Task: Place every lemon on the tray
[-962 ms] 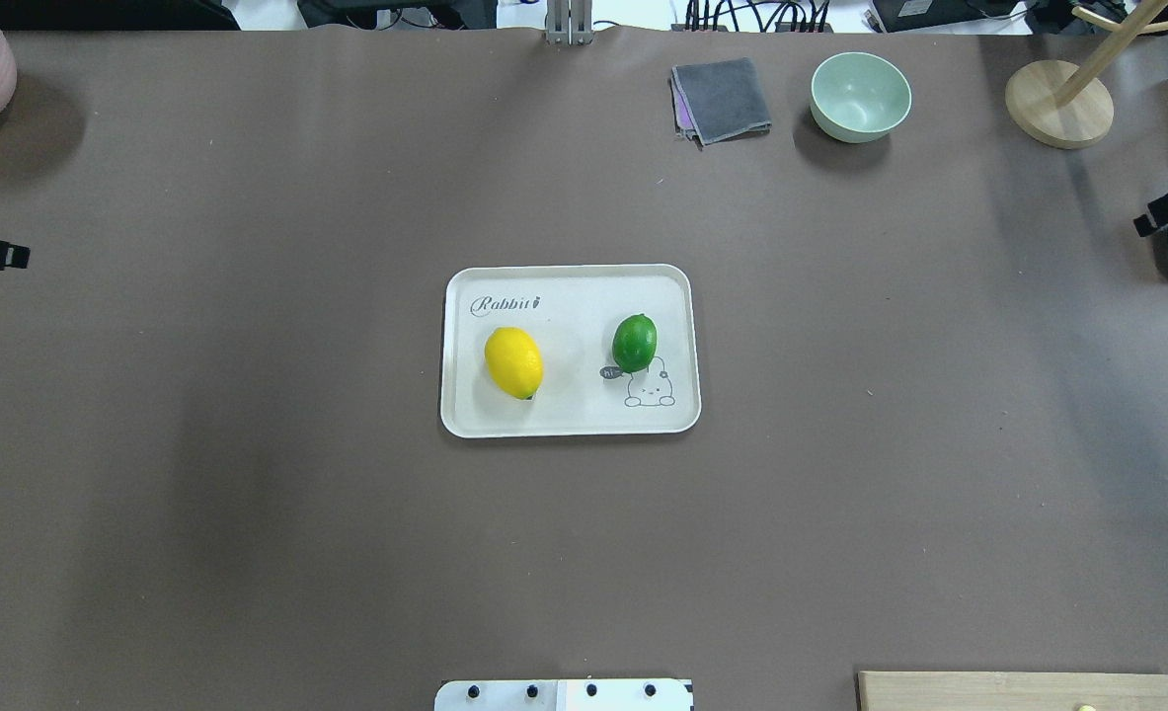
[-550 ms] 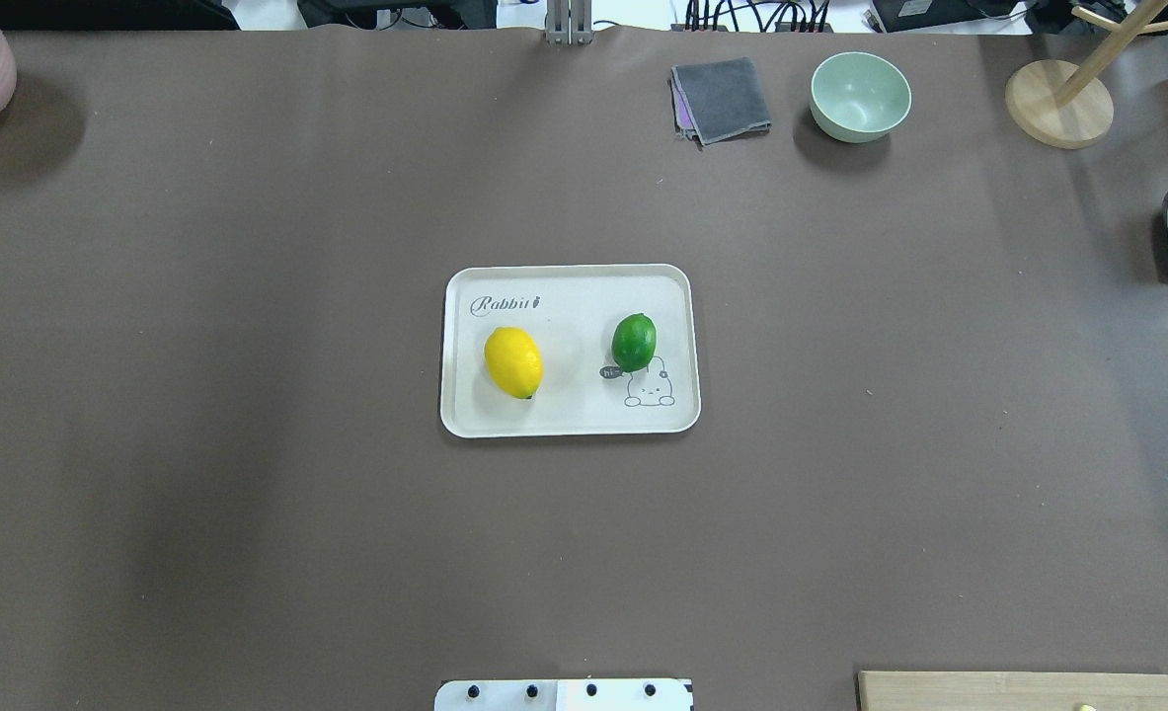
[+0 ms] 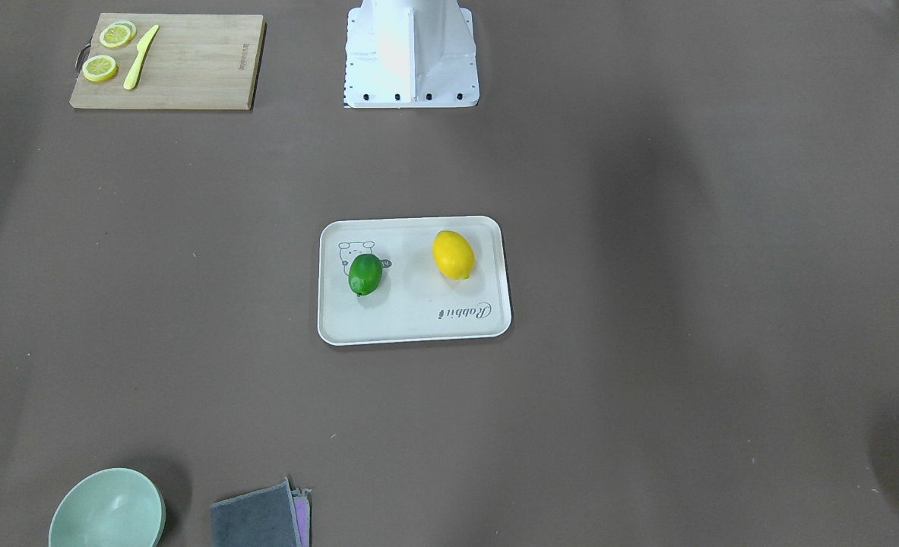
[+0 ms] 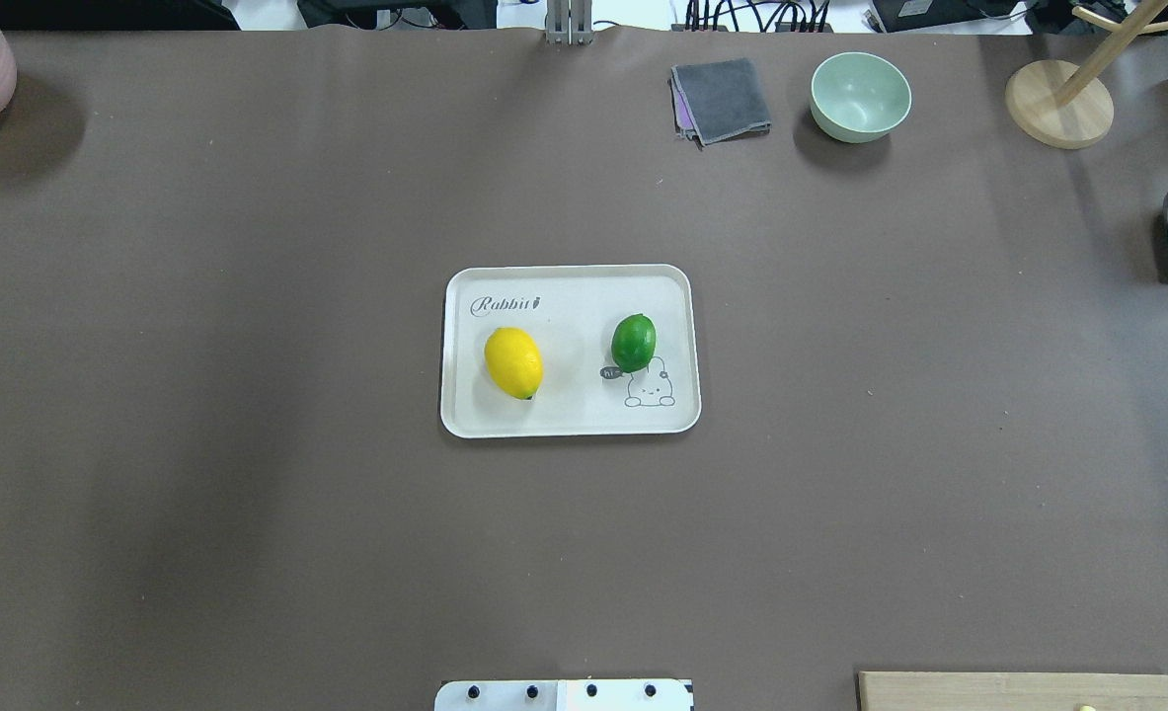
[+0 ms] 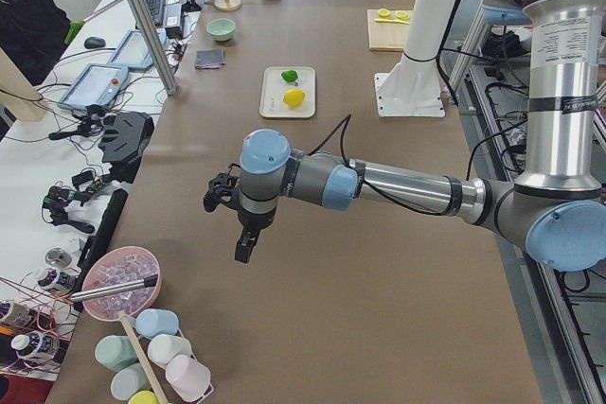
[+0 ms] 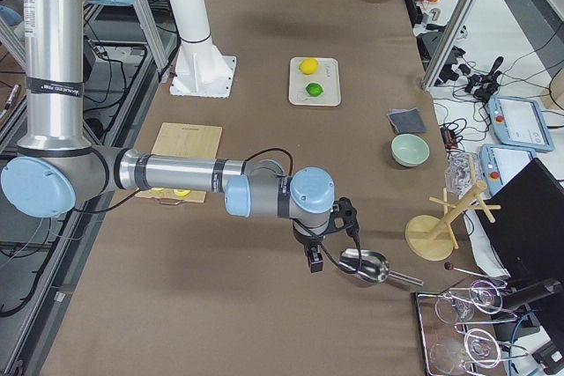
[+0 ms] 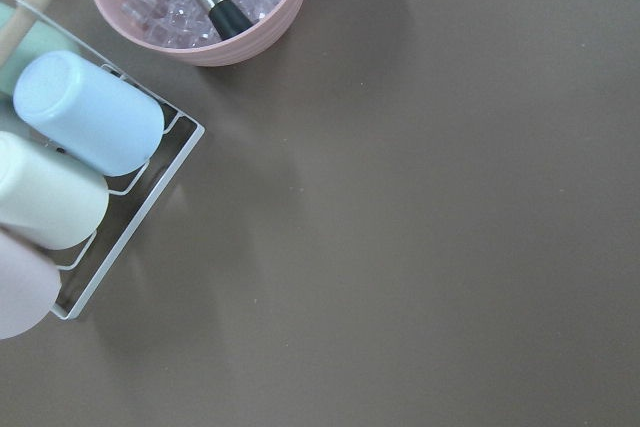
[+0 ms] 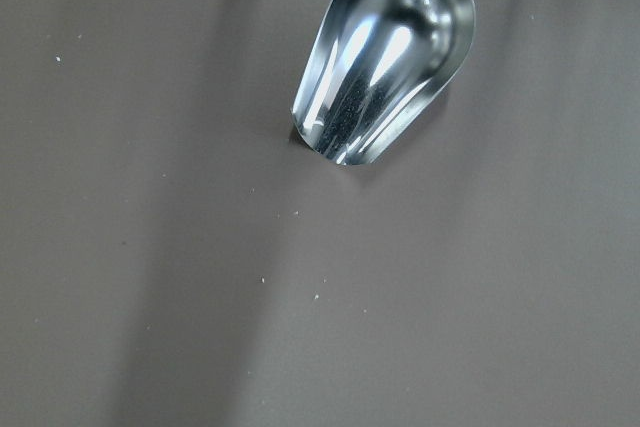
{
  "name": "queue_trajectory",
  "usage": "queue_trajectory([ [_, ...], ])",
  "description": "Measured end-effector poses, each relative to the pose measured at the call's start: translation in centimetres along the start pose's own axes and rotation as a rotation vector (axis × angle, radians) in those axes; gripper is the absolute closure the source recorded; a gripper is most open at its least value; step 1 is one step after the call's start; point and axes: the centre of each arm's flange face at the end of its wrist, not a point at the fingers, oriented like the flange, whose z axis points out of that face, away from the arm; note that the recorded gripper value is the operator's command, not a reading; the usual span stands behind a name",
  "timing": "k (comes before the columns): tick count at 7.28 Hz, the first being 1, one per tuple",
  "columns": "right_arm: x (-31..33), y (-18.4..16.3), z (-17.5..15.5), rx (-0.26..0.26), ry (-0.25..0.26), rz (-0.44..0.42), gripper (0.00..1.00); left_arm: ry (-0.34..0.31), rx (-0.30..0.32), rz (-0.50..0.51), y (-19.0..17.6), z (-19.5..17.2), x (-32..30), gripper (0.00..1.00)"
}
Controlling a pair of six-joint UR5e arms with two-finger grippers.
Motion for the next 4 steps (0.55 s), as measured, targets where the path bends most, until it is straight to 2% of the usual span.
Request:
queue_trajectory([
  [2, 0.3, 2.5, 0.0, -0.034, -0.015, 0.009, 0.0, 0.043, -0.023, -0.03, 1.8, 1.3, -0.9, 0.02],
  [4, 0.4, 3.1, 0.1, -0.051, -0.022, 0.035, 0.0, 0.049, -0.031, -0.059, 3.0, 2.3, -1.6, 0.02],
])
